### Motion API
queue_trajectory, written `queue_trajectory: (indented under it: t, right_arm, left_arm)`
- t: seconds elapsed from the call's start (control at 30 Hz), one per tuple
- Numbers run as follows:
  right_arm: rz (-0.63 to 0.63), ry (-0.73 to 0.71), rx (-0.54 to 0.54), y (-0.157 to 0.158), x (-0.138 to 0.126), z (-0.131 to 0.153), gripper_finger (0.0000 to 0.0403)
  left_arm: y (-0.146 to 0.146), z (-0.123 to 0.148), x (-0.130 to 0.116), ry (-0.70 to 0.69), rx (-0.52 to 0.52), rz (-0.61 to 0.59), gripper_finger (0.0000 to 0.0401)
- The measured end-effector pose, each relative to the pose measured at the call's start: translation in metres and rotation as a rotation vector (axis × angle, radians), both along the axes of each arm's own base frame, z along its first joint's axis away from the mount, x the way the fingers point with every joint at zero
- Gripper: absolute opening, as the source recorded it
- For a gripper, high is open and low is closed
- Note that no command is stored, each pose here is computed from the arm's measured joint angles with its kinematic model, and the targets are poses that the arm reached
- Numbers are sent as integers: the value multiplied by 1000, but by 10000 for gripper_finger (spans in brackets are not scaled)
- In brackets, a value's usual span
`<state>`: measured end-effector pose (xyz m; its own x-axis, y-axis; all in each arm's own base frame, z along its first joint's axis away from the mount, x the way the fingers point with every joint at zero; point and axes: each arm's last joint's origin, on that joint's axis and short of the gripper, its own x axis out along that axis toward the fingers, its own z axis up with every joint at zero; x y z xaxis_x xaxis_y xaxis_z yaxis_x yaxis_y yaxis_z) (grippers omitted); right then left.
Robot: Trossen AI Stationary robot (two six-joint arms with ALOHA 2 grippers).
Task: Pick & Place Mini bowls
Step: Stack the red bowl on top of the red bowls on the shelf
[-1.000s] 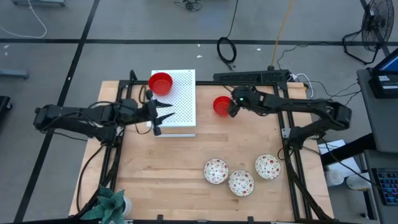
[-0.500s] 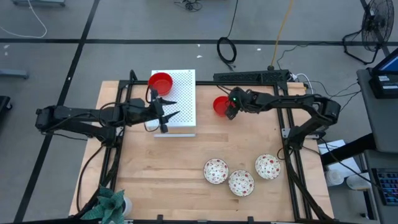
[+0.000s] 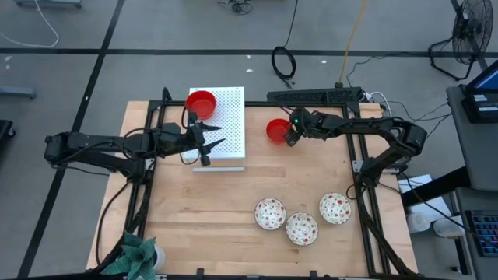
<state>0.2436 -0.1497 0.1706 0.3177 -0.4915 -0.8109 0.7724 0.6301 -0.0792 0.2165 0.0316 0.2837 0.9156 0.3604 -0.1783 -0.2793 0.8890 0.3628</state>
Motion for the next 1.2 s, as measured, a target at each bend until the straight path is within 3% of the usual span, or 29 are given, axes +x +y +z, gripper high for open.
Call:
queue_trajectory:
  t: [0.1,0.4,1.2]
  right_arm:
    - [46,-35,34,1,2,0,231]
    - [48,-84,-1,-2,6,4,230]
    - [61,19,-2,1,-1,-5,221]
  left_arm:
    - [0,0,0,0,0,0,186]
    - [0,0,0,-6,-15,3,186]
    - [0,0,0,-7,-23,4,186]
